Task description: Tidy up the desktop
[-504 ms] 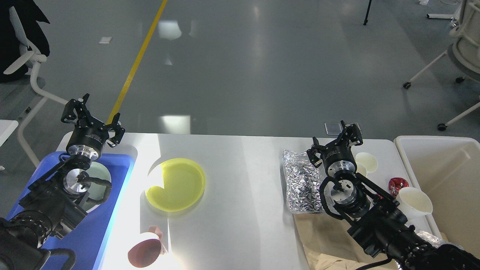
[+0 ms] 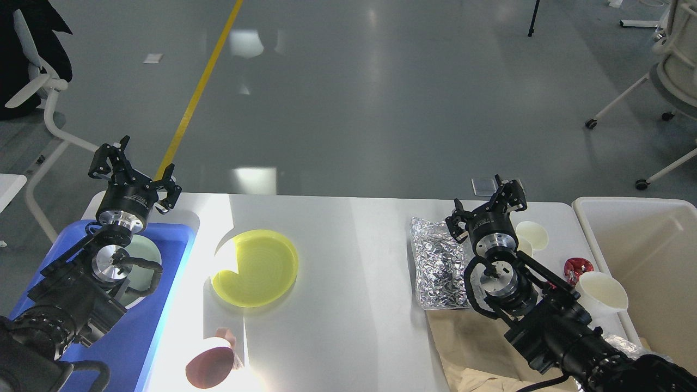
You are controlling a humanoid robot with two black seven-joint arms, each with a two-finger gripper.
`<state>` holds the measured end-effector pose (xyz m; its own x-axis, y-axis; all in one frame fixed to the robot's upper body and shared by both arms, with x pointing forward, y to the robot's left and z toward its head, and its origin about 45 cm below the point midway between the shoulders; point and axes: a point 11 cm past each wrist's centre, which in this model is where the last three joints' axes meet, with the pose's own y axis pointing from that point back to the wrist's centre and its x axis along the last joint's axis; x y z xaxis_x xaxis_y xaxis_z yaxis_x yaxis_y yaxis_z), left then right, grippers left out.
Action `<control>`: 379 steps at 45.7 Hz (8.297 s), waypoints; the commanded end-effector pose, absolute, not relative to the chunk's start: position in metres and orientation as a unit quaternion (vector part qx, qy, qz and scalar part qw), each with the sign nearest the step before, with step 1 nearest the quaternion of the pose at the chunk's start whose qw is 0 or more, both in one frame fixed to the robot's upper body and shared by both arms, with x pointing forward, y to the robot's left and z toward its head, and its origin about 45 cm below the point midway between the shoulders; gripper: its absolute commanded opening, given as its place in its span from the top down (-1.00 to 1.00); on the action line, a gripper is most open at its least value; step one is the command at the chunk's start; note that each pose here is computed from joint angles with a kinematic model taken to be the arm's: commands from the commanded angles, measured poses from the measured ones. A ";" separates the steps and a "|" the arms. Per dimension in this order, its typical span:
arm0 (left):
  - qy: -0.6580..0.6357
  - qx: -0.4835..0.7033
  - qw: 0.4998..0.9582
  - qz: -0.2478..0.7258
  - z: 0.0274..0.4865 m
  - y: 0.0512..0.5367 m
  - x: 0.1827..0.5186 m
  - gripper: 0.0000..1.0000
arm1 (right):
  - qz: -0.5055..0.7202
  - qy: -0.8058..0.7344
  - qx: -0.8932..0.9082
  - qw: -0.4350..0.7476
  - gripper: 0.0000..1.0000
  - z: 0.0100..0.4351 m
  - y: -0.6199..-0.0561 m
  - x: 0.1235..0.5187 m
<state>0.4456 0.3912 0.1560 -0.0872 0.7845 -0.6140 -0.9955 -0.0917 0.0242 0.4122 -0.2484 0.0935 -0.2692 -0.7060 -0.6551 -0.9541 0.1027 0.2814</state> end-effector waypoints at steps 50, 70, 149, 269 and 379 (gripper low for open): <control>-0.145 0.102 0.855 0.488 0.388 0.241 0.551 -0.97 | 0.342 0.720 -0.576 0.182 -1.00 0.093 -0.248 0.412; -0.266 0.350 0.860 0.260 0.381 0.146 0.525 -0.97 | 0.342 0.719 -0.577 0.182 -1.00 0.093 -0.248 0.412; -0.139 0.523 0.840 0.040 0.277 0.146 0.427 -0.97 | 0.342 0.720 -0.576 0.182 -1.00 0.093 -0.248 0.412; -0.040 0.714 0.698 -0.027 0.113 0.300 0.256 -0.76 | 0.341 0.719 -0.577 0.182 -1.00 0.094 -0.248 0.412; 0.020 0.731 0.682 0.028 0.247 0.353 0.310 1.00 | 0.342 0.719 -0.577 0.182 -1.00 0.094 -0.248 0.412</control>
